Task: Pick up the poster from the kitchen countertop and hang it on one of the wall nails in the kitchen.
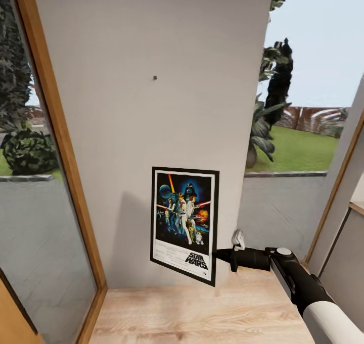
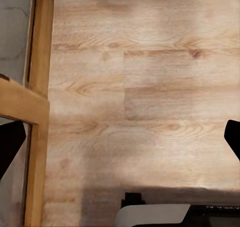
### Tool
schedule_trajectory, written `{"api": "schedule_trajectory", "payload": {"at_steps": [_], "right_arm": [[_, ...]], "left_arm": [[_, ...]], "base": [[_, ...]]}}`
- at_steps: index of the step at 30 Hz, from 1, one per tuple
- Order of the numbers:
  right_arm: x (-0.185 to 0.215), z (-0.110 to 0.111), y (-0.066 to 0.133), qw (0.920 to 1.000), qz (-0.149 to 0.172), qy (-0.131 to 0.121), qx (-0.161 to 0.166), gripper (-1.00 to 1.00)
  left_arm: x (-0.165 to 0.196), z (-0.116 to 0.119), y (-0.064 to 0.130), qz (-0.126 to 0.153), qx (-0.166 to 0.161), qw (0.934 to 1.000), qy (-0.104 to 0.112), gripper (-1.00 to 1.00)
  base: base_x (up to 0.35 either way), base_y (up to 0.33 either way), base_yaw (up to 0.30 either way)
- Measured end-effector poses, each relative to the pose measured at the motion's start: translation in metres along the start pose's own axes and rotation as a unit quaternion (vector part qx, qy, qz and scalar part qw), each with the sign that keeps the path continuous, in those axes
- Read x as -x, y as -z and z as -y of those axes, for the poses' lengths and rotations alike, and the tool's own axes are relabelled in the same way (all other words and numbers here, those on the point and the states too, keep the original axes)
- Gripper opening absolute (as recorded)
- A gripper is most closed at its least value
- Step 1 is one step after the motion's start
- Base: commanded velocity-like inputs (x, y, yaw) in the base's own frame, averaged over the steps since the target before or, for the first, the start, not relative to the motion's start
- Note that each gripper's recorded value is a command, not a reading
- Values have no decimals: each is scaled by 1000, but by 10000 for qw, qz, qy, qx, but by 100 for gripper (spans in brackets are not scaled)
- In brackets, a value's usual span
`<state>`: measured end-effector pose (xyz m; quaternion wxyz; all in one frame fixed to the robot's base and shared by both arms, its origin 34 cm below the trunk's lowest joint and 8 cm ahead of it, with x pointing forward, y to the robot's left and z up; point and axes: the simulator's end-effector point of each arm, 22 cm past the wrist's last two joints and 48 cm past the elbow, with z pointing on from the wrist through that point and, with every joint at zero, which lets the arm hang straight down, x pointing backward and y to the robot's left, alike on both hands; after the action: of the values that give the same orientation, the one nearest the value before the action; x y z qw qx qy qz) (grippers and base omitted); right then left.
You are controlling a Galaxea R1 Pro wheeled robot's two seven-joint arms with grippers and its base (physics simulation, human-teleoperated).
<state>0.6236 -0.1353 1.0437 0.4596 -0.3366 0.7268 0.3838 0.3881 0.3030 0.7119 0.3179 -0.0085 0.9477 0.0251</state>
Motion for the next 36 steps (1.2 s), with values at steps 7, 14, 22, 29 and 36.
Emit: {"api": "schedule_trajectory", "payload": {"at_steps": [7,14,22,29,36], "right_arm": [[0,0,0,10000,0,5,4,-100],[57,-14,4,9975,270,648,57,-100],[127,-48,18,9967,323,737,56,-100],[171,-62,25,9968,372,710,45,-100],[275,-86,46,9948,536,808,324,-100]], "left_arm": [[-1,-1,0,-7,9,10000,12,100],[-1,-5,0,-5,48,10000,75,100],[-1,-5,0,-6,48,10000,80,100],[-1,-5,0,-7,48,10000,80,100],[-2,-4,0,-14,42,10000,80,100]], "base": [[315,3,0],[11,0,0],[0,0,0],[0,0,0],[0,0,0]]}}
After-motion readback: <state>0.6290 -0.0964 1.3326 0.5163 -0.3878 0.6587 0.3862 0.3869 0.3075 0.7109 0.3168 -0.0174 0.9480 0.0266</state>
